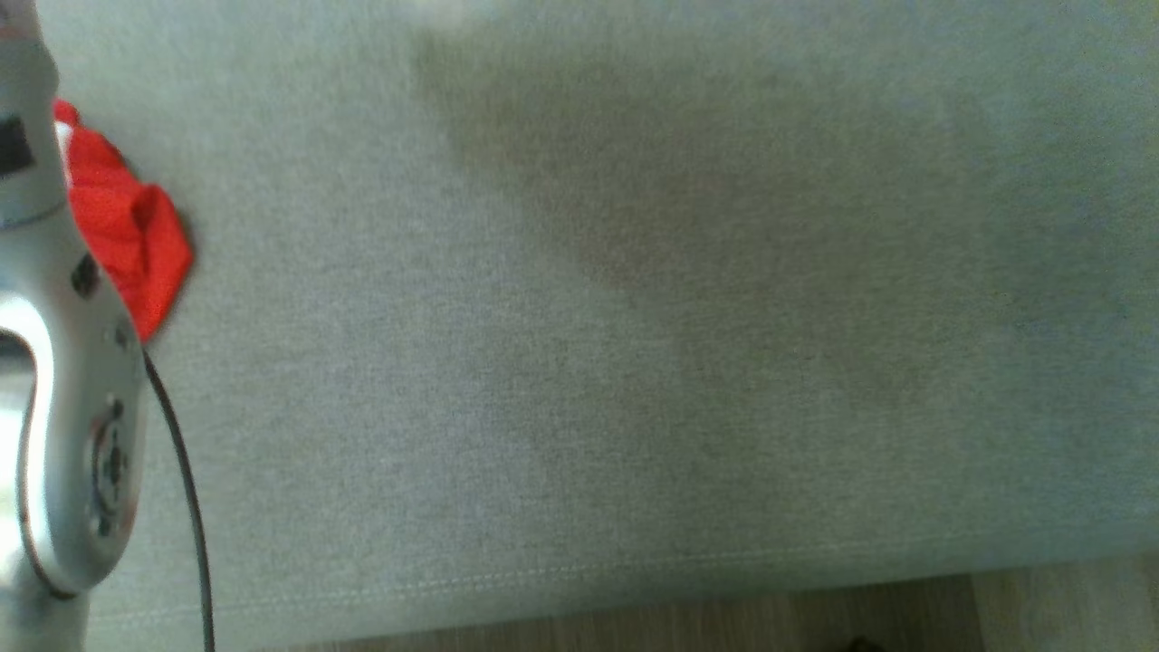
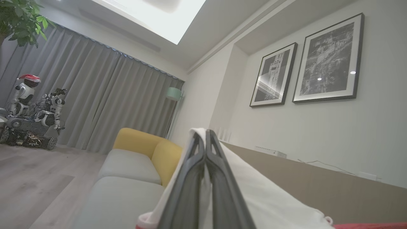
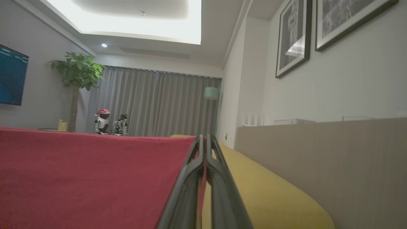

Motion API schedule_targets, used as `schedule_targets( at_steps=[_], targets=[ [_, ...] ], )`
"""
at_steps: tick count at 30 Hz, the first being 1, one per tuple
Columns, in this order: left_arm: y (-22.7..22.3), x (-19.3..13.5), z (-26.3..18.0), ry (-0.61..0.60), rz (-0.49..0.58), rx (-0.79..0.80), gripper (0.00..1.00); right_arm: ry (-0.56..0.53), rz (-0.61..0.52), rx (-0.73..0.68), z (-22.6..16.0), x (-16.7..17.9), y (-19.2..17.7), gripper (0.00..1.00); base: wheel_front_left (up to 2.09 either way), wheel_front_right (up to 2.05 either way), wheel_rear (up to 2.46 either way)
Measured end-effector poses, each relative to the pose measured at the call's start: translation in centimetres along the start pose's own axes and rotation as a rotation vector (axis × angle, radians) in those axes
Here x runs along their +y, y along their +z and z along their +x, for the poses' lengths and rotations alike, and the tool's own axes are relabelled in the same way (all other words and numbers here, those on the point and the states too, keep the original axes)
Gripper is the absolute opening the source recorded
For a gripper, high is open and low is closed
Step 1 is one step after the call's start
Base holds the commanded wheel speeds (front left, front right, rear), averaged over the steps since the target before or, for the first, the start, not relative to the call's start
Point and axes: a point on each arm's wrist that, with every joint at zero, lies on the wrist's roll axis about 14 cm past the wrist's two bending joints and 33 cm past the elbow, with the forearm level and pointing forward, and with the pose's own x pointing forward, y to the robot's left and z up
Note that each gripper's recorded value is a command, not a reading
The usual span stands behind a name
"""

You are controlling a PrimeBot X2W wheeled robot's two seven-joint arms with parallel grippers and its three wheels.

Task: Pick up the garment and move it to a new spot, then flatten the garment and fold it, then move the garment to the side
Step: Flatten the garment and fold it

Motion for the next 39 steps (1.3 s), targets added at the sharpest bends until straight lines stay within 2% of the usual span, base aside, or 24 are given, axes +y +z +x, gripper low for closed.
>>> schedule_targets(
  at_steps=[6, 11, 14, 20, 29, 32, 39],
  targets=[
    [-5.9, 2.9, -0.4, 0.040, -0.004, 0.064, 0.00, -0.046, 0.041, 0.092, 0.0, -0.1, -8.7, 0.00, 0.00, 0.00, 0.00],
    [-9.4, 5.0, -2.2, 0.076, 0.007, 0.138, 0.00, -0.013, 0.080, 0.190, -0.8, 2.1, -13.8, 0.00, 0.00, 0.00, 0.00],
    [-12.5, 6.4, -4.9, 0.107, 0.014, 0.223, 0.00, 0.023, 0.091, 0.265, -2.3, 3.8, -16.8, 0.00, 0.00, 0.00, 0.00],
    [-18.3, 8.3, -12.7, 0.172, 0.018, 0.438, 0.00, 0.098, 0.116, 0.463, -8.3, 7.0, -22.7, 0.00, 0.00, 0.00, 0.00],
    [-20.0, 7.9, -22.2, 0.205, 0.025, 0.629, 0.00, 0.209, 0.099, 0.673, -15.8, 9.1, -24.9, 0.00, 0.00, 0.00, 0.00],
    [-19.6, 8.0, -24.7, 0.189, 0.058, 0.699, 0.00, 0.232, 0.086, 0.726, -17.9, 8.9, -24.7, 0.00, 0.00, 0.00, 0.00],
    [-17.8, 7.5, -29.1, 0.180, 0.055, 0.781, 0.00, 0.256, 0.084, 0.794, -20.7, 8.5, -23.3, 0.00, 0.00, 0.00, 0.00]
  ],
)
